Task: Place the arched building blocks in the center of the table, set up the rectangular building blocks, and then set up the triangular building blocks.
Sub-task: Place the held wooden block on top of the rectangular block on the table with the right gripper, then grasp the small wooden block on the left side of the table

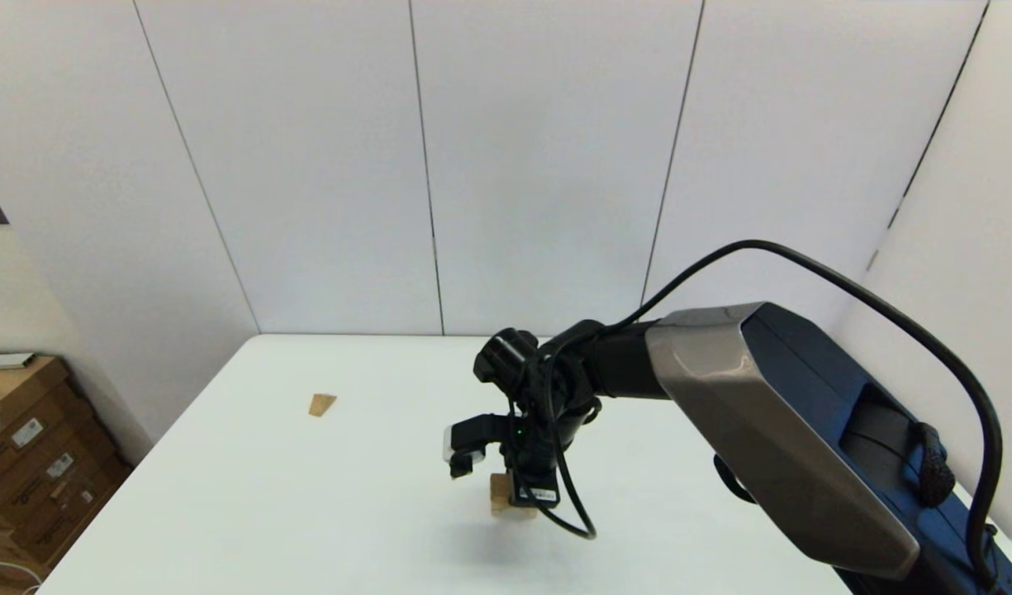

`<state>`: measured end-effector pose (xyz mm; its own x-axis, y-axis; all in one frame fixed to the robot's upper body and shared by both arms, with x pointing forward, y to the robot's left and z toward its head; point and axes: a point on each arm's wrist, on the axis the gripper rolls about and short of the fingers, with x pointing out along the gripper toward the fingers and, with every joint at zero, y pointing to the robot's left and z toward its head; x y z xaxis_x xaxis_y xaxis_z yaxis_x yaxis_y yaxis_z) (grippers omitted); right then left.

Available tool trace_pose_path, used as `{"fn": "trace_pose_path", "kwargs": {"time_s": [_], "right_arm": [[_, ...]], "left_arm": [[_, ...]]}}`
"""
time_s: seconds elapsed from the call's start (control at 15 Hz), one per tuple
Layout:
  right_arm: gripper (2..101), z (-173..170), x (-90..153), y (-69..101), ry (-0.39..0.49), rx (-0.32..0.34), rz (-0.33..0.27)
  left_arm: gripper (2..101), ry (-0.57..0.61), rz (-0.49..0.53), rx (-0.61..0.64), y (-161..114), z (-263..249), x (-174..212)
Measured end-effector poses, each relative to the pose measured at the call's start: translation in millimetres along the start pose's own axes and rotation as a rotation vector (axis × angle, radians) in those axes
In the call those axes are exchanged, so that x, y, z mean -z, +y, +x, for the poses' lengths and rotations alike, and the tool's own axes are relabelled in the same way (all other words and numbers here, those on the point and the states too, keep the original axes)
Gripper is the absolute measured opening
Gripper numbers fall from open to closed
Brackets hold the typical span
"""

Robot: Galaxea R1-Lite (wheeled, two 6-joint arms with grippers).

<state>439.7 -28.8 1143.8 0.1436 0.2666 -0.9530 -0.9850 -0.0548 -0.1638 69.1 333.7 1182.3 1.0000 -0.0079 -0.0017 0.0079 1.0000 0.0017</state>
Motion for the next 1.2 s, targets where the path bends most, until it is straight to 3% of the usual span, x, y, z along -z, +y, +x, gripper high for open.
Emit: {"fn": "trace_pose_path", "kwargs": {"time_s": [0.07,0.27,0.47,0.8,1.0,1.2], "right_arm": [[24.5,0,0,0.0,0.002,0.001,0.0],[47.5,0,0,0.1,0.004,0.001,0.001],[63.5,0,0,0.0,0.005,0.003,0.001],[80.0,-11,-1,-1.7,-0.008,0.021,0.004],[85.6,-55,2,-7.3,-0.043,0.075,0.037],[89.5,-130,15,-3.9,-0.076,0.132,0.13]], "left_arm": [[97.8,0.0,0.0,0.0,0,0,0],[97.8,0.0,0.0,0.0,0,0,0],[97.8,0.0,0.0,0.0,0,0,0],[97.8,0.0,0.0,0.0,0,0,0],[97.8,0.0,0.0,0.0,0,0,0],[97.8,0.0,0.0,0.0,0,0,0]]}}
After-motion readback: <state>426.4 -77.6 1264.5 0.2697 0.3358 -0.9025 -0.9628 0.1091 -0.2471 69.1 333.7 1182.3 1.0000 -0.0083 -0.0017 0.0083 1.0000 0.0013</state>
